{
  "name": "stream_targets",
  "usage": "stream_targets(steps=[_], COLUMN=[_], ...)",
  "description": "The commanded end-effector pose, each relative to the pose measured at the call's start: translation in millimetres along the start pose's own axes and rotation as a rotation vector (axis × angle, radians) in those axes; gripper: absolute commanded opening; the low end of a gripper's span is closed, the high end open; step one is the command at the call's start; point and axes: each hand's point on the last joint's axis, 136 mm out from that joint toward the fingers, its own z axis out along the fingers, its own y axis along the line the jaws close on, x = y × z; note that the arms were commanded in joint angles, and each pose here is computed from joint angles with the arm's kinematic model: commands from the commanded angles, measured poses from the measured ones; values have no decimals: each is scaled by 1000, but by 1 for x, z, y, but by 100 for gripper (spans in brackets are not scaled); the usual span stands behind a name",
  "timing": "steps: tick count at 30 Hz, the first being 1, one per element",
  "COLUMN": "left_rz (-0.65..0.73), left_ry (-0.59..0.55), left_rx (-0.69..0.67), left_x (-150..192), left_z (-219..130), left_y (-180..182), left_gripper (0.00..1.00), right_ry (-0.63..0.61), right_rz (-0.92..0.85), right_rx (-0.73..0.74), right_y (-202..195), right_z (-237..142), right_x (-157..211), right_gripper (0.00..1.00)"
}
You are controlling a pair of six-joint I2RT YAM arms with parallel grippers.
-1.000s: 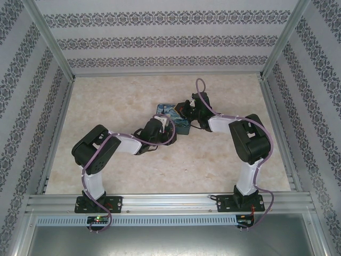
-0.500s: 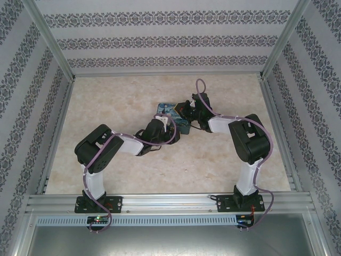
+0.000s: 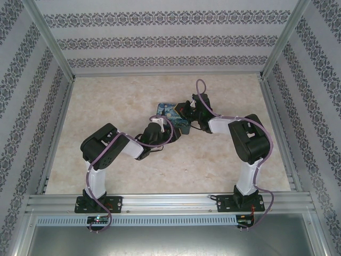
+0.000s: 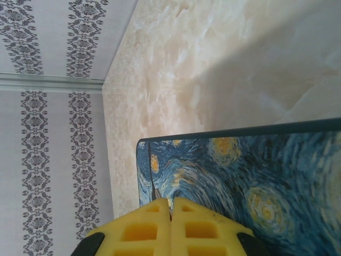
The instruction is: Unlock the padlock with the key
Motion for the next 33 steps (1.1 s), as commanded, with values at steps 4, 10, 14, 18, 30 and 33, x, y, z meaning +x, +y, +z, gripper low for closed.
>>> stream_targets(steps=[4,10,14,18,30,33], left_rz=[-91,-99,-86,-87,-222,-247], left_ry=[-31,-24,-20,-30,-91,-109], left_rx=[35,-30,-66,-56,111,137], left_x=[4,8,10,8,0,-1], left_z=[0,3,4,5,2,-1], left_y=[-1,10,17,14,-12,-16], left_gripper=[48,39,36,33,53,52], right_ry=[38,37,38,37,39,39], right_rz=[39,44,44,46,48,51], right_rx=[56,56,55,55,56,56], right_y=[-26,-27,-27,-27,-29,-30], right_z=[8,10,10,10,10,10], right_x=[15,16,16,16,17,17], right_gripper=[0,0,0,0,0,0])
